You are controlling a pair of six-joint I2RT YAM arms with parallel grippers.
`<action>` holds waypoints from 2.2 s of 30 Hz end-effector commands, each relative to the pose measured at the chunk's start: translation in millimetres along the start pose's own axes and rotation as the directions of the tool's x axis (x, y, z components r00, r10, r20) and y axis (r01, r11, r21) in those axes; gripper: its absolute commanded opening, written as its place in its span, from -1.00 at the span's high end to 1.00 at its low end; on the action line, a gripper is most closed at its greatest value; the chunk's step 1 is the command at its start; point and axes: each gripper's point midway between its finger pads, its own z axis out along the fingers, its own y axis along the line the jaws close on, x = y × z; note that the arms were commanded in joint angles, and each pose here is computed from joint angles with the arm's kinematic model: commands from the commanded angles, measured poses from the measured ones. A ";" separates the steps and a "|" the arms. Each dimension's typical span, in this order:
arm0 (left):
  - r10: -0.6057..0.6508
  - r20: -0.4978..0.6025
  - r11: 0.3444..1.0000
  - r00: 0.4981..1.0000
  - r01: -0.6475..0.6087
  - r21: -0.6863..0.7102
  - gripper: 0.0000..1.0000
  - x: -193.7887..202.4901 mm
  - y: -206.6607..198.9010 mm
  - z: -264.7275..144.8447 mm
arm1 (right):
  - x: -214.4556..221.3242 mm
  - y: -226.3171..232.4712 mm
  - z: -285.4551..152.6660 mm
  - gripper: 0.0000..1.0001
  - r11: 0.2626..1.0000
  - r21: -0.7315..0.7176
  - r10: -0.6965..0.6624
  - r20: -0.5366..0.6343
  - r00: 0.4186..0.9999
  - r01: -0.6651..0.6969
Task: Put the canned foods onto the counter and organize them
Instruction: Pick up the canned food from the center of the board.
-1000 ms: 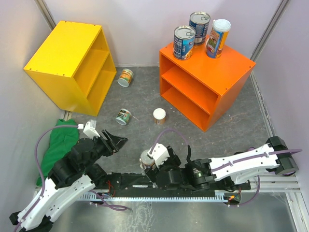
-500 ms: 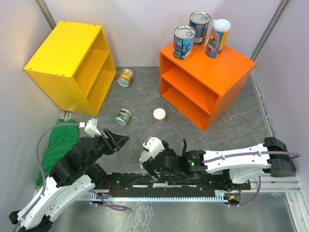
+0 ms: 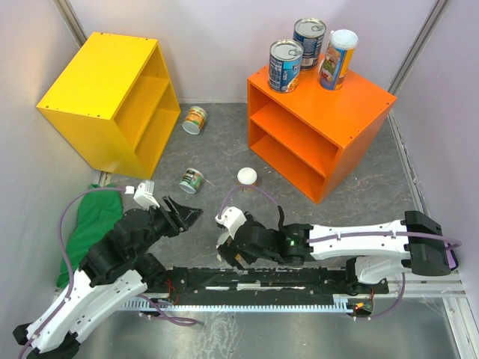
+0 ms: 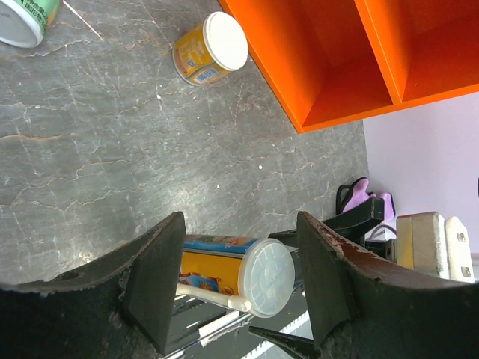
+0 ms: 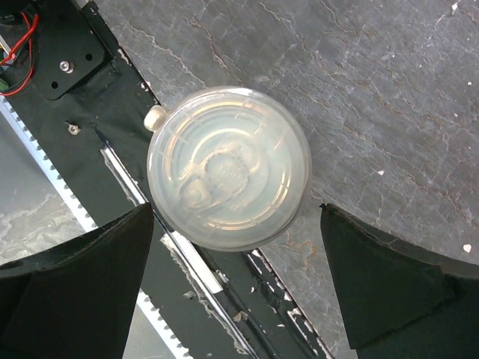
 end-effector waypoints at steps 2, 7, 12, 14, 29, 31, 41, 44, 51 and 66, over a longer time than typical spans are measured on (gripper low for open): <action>0.040 0.058 0.998 0.998 -0.042 0.050 -0.37 -16.4 -16.9 2.5 | -29.8 7.6 0.5 -0.99 0.998 -0.067 -0.015 0.062 0.998 0.020; 0.047 0.067 0.998 0.997 -0.050 0.039 -0.39 -18.2 -16.0 5.4 | -33.2 6.1 5.7 -0.99 0.996 -0.086 -0.035 0.055 0.998 0.039; 0.045 0.082 0.998 0.996 -0.047 0.031 -0.40 -21.5 -15.6 6.9 | -36.8 4.2 9.5 -1.00 0.993 -0.105 -0.040 0.054 0.998 0.045; 0.044 0.090 0.998 0.995 -0.047 0.031 -0.40 -23.1 -15.8 7.2 | -37.8 3.6 10.7 -0.99 0.992 -0.112 -0.045 0.051 0.998 0.050; 0.041 0.109 0.999 0.993 -0.043 0.013 -0.41 -25.8 -12.4 9.3 | -38.5 12.8 20.4 -0.67 0.983 -0.174 -0.062 0.025 0.998 0.066; 0.040 0.112 0.999 0.993 -0.041 0.011 -0.41 -26.3 -11.9 9.0 | -36.4 12.8 21.6 -0.51 0.983 -0.175 -0.059 0.019 0.998 0.062; 0.043 0.118 0.999 0.992 -0.044 0.008 -0.43 -27.5 -11.3 8.6 | -46.9 11.9 17.0 0.15 0.986 -0.162 -0.024 0.053 0.998 0.032; 0.047 0.123 0.999 0.991 -0.048 0.005 -0.43 -29.2 -11.6 8.2 | -57.5 9.6 11.8 0.37 0.989 -0.143 -0.012 0.077 0.997 0.023; 0.056 0.139 0.998 0.989 -0.056 -0.003 -0.45 -33.2 -10.9 6.4 | -85.5 3.3 -1.8 0.66 0.996 -0.090 0.004 0.130 0.992 0.008; 0.077 0.163 0.997 0.984 -0.076 -0.018 -0.50 -39.7 -10.0 3.4 | -133.6 -7.4 -28.9 0.82 1.000 -0.005 0.003 0.212 0.977 -0.002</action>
